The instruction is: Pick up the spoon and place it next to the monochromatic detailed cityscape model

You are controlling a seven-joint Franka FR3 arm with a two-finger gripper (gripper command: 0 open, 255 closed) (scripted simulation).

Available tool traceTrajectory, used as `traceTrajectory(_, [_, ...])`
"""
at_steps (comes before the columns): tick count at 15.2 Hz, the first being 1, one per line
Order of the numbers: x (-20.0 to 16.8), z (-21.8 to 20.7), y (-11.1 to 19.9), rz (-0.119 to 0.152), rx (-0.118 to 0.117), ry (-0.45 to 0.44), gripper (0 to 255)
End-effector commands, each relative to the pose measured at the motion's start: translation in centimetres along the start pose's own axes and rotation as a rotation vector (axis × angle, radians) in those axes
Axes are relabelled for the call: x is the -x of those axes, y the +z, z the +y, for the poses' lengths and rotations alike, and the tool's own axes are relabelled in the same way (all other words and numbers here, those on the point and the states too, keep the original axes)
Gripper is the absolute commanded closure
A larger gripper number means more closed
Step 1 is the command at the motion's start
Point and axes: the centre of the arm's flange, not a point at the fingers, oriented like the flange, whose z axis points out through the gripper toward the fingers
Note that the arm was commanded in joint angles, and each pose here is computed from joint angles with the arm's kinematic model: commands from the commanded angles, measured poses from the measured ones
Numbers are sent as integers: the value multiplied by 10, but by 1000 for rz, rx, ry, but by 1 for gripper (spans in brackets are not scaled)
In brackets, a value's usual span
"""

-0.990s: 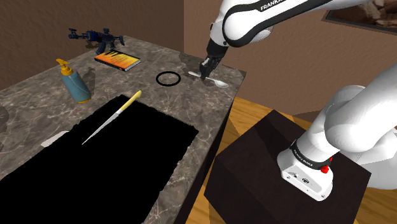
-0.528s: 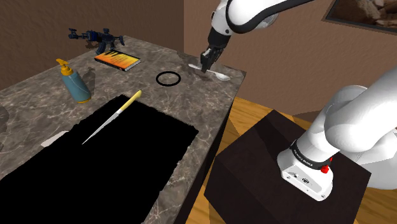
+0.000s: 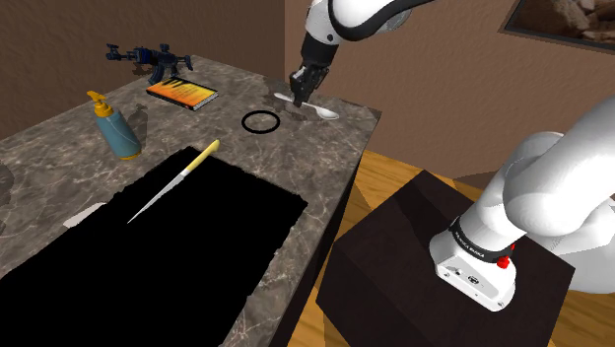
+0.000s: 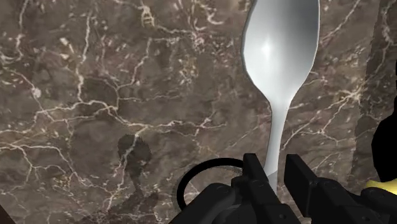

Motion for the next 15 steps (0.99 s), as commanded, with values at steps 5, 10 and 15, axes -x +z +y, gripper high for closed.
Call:
traceTrajectory(5, [-45,-63,20,0,-1,1,255])
traceTrajectory(10, [-83,-114,35,0,-1,1,255])
traceTrajectory(15, [-122,-166,50,0,-1,1,255])
